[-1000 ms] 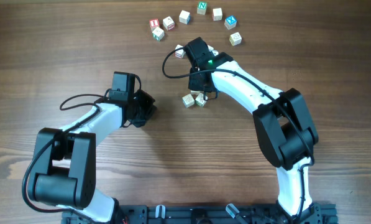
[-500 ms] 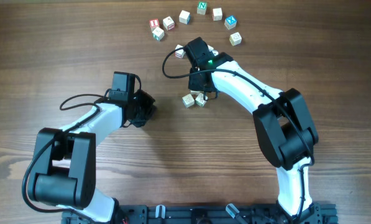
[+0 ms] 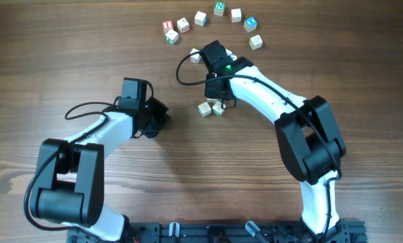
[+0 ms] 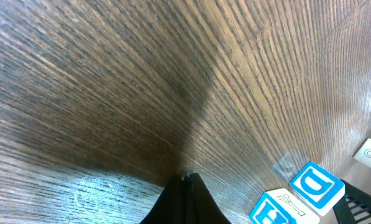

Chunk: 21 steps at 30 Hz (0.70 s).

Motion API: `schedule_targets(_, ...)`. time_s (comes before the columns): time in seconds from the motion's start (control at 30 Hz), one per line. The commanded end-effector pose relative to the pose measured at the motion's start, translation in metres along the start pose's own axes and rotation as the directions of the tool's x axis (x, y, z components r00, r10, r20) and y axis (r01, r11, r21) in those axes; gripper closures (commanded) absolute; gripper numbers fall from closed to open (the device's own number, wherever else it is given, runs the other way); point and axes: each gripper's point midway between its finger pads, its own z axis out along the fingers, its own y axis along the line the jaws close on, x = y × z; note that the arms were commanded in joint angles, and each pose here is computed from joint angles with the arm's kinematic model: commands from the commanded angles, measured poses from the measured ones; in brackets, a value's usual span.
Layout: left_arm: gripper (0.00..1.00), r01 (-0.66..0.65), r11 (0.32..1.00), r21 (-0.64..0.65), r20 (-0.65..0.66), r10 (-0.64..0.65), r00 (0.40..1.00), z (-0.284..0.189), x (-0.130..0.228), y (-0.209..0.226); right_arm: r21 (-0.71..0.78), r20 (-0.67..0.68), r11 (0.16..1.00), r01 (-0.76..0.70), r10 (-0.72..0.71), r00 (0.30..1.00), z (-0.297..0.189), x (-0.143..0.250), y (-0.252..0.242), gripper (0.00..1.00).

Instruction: Form a circle

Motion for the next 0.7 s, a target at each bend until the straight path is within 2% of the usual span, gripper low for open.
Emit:
schedule_targets(0.0,0.96,0.035,0.989,-0.144,0.037,-0.03,0.999,0.0121,-0.0035,0.047,-0.014,0.032,0.999,-0.032,0.033,0.999,-0.0126,-0.0096,0.0033,0.95)
schedule_targets(0.3,0.96,0.035,0.989,-0.144,0.037,-0.03,0.999,0.0121,-0.0036,0.047,-0.038,0.03,0.999,0.0,0.001,1.0,-0.0128,-0.0101,0.0081,0.95)
schedule_targets(0.43,0.96,0.035,0.989,-0.144,0.037,-0.03,0.999,0.0121,-0.0035,0.047,-0.004,0.029,0.998,-0.059,0.059,0.998,-0.0126,-0.0085,0.0011,0.95)
schedule_targets(0.67,0.96,0.034,0.989,-0.144,0.037,-0.029,0.999,0.0121,-0.0036,0.0469,-0.008,0.012,0.999,-0.049,0.049,0.999,-0.0125,-0.0051,0.0015,0.95)
